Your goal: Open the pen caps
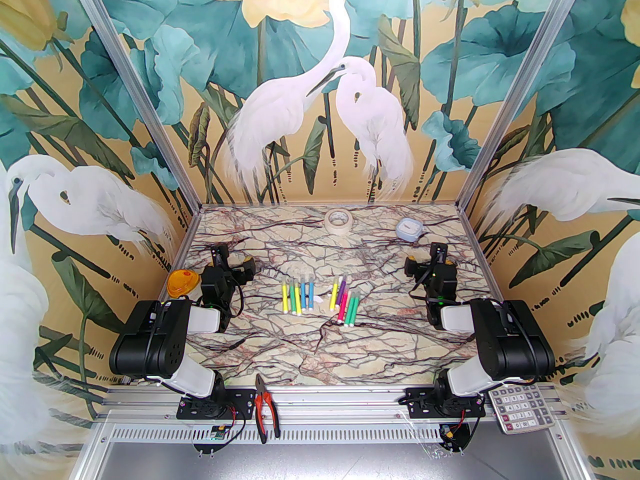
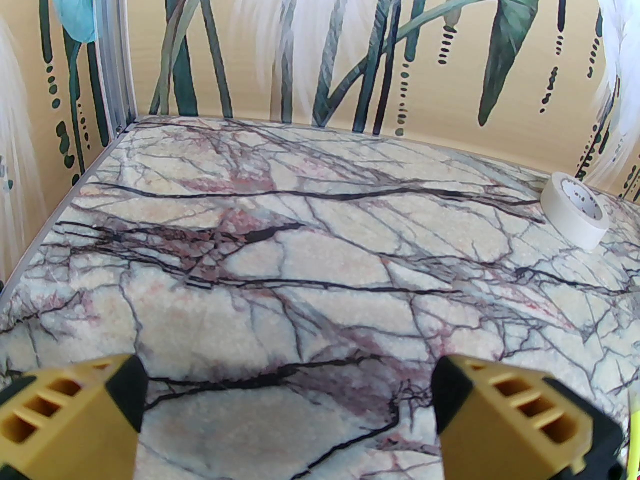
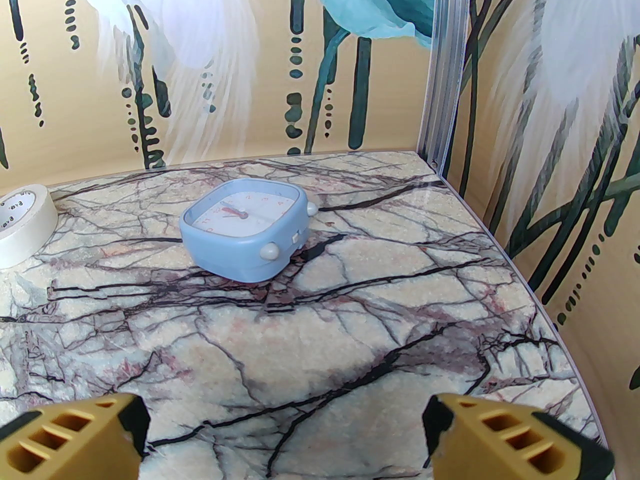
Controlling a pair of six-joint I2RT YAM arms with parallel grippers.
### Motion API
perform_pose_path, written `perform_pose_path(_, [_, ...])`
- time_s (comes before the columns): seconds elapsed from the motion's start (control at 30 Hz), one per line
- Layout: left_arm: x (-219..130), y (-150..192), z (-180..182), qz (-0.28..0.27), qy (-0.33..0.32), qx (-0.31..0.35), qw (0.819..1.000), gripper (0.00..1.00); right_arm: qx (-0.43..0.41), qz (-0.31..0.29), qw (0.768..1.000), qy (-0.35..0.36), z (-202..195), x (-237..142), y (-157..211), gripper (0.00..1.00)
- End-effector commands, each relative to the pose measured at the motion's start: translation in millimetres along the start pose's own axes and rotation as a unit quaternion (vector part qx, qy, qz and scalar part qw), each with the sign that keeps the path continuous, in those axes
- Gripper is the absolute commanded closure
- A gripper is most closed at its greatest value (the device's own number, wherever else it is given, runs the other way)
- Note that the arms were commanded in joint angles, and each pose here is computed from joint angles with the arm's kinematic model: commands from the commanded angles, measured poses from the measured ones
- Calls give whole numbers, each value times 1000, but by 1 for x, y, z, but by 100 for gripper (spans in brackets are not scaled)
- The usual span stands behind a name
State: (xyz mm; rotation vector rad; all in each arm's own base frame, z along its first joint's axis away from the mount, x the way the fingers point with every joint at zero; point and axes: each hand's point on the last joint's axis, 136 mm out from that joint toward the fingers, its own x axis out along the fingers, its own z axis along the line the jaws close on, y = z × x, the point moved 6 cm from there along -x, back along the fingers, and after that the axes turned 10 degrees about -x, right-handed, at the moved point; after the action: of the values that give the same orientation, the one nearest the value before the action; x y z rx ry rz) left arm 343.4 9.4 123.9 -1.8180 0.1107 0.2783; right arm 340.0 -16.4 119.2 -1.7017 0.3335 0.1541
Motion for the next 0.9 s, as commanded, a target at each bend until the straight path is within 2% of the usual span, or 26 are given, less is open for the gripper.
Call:
perform_pose_path(0.0, [2,-8,-3,-6,10,-1,1000,0,3,-11,1000,-5,0,2,-8,1])
perform_pose_path(0.23, [1,-7,-3,-7,10,-1,1000,0,3,-12,1000,-4,0,2,-8,1])
perform_pose_path(0.37, [-2,-12,-4,-11,10,0,1000,0,9,-1,1000,19,-7,0,-18,1])
perform_pose_path(0.47, [-8,-23,-8,-9,-2,7,1000,0,23,33,999,36,-13,-2,-32,1])
perform_pose_path(0.6, [-19,-39,-18,23,-10,-13,1000,0,45,109,992,40,-12,-6,-40,1])
perform_pose_path(0.73, [-34,-48,-33,23,5,-17,1000,0,10,146,988,45,8,-22,-48,1])
perform_pose_path(0.87, [-42,-55,-43,52,11,-13,998,1,0,179,984,17,32,-40,-60,1])
